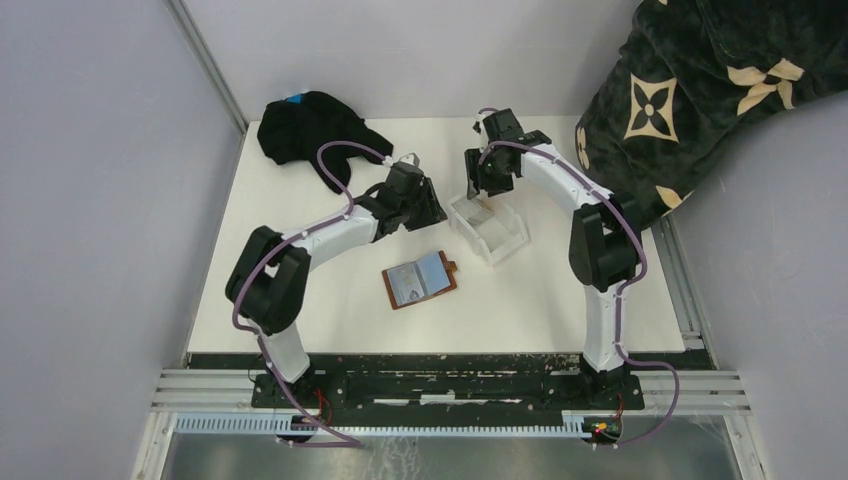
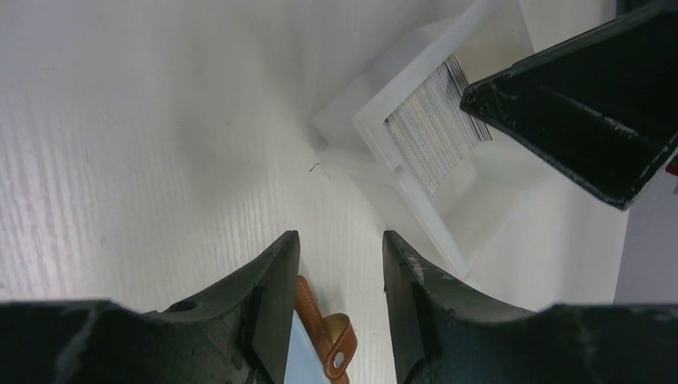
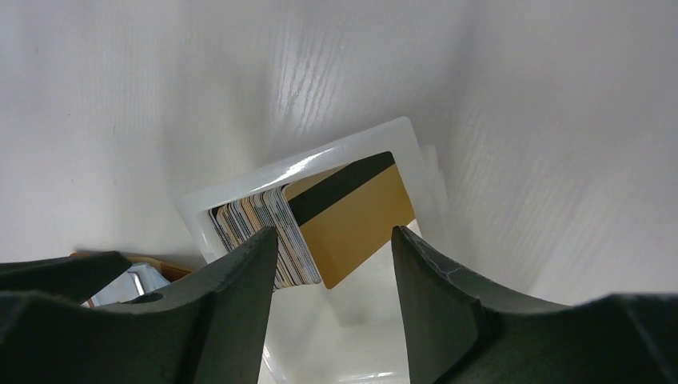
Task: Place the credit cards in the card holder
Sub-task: Pick up the credit card from the storage box.
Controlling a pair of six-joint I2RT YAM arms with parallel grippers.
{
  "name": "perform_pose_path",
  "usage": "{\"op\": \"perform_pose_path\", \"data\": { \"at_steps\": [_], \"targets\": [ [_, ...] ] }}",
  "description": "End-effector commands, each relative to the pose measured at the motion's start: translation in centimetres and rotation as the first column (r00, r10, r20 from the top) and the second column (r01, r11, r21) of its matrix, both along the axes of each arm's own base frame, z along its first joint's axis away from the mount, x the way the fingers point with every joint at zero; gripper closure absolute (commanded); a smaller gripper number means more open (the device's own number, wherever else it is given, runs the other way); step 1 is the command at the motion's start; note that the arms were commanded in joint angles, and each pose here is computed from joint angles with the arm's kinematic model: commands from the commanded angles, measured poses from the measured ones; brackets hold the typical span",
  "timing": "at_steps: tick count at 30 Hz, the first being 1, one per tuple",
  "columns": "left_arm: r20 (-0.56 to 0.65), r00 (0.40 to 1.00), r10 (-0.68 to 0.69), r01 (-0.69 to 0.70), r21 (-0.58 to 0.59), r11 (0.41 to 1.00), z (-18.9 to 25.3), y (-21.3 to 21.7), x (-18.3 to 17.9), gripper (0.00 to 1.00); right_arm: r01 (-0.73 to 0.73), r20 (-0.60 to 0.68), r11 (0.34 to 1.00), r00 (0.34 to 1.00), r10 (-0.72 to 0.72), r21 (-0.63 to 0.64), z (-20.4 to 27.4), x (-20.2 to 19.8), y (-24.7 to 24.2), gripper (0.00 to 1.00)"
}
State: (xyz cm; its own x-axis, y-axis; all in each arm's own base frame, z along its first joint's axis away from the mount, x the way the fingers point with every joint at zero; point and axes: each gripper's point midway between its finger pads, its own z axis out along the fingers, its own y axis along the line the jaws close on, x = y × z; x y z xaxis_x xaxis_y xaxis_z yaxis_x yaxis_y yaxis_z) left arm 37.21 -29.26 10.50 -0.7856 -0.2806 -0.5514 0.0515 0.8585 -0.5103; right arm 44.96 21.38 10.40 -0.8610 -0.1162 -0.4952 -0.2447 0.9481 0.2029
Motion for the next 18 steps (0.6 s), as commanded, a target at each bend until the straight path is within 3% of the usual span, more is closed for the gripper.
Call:
{"op": "perform_pose_path", "data": {
  "at_steps": [1, 13, 18],
  "targets": [
    [0.041, 0.998, -0.056, 0.057, -0.018, 0.998, 0.8, -1.8, 1.8, 0.50, -0.047, 0.027, 0.996, 0.999, 0.045, 0.078, 1.3, 0.8, 1.6, 0.40],
    [-0.031, 0.994, -0.100, 0.100, -0.013, 0.995, -2.8, -3.7, 2.8, 0.52, -0.025, -0.055, 0.993, 0.998, 0.032, 0.118, -0.9, 0.7, 1.4, 0.41],
    [-0.040, 0.993, -0.107, 0.106, -0.016, 0.994, -3.4, -4.3, 3.4, 0.53, -0.024, -0.082, 0.989, 0.996, 0.037, 0.146, -1.1, 0.3, 1.9, 0.48]
  ]
}}
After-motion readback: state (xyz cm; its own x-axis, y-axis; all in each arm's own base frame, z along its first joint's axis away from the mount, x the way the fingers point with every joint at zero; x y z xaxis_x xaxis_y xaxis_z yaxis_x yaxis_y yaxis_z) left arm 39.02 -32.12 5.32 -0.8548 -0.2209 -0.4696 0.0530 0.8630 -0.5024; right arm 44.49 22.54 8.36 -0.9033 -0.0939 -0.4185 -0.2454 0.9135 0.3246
